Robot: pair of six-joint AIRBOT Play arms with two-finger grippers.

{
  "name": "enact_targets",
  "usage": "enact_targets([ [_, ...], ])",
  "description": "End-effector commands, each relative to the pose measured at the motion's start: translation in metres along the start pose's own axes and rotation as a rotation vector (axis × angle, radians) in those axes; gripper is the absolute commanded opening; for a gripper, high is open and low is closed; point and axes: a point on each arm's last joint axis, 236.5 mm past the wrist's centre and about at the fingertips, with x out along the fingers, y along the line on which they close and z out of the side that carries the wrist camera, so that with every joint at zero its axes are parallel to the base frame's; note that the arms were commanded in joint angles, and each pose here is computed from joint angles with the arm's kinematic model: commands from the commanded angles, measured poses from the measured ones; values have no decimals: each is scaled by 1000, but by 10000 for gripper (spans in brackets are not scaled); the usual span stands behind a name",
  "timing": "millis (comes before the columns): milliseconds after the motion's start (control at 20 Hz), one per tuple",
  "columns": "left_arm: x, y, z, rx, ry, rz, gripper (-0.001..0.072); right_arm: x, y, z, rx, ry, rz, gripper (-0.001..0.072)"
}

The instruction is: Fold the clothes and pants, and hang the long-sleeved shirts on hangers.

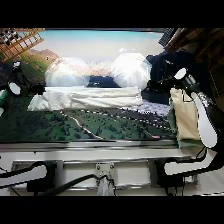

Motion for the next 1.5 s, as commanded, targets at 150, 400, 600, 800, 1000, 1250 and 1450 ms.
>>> enact_targets([
  [150,-39,-18,13,-102,-34,-65,404,14,-10,-13,53,27,-18,448],
  [400,-54,-100,-3,-153,60,-362,404,38,16,-10,108,34,135,470],
  [600,-68,-156,-10,-108,88,-509,404,53,22,-16,156,69,186,512],
  [800,-68,-197,-19,-45,97,-571,405,63,61,-22,177,106,318,511],
  [1000,-61,-231,-30,-50,128,-624,403,69,78,-26,122,103,322,420],
  [1250,-53,-241,-42,-26,163,-634,60,61,63,-20,151,91,321,18],
  [1450,-54,-254,-61,10,286,-688,3,33,46,-18,159,101,350,17],
])
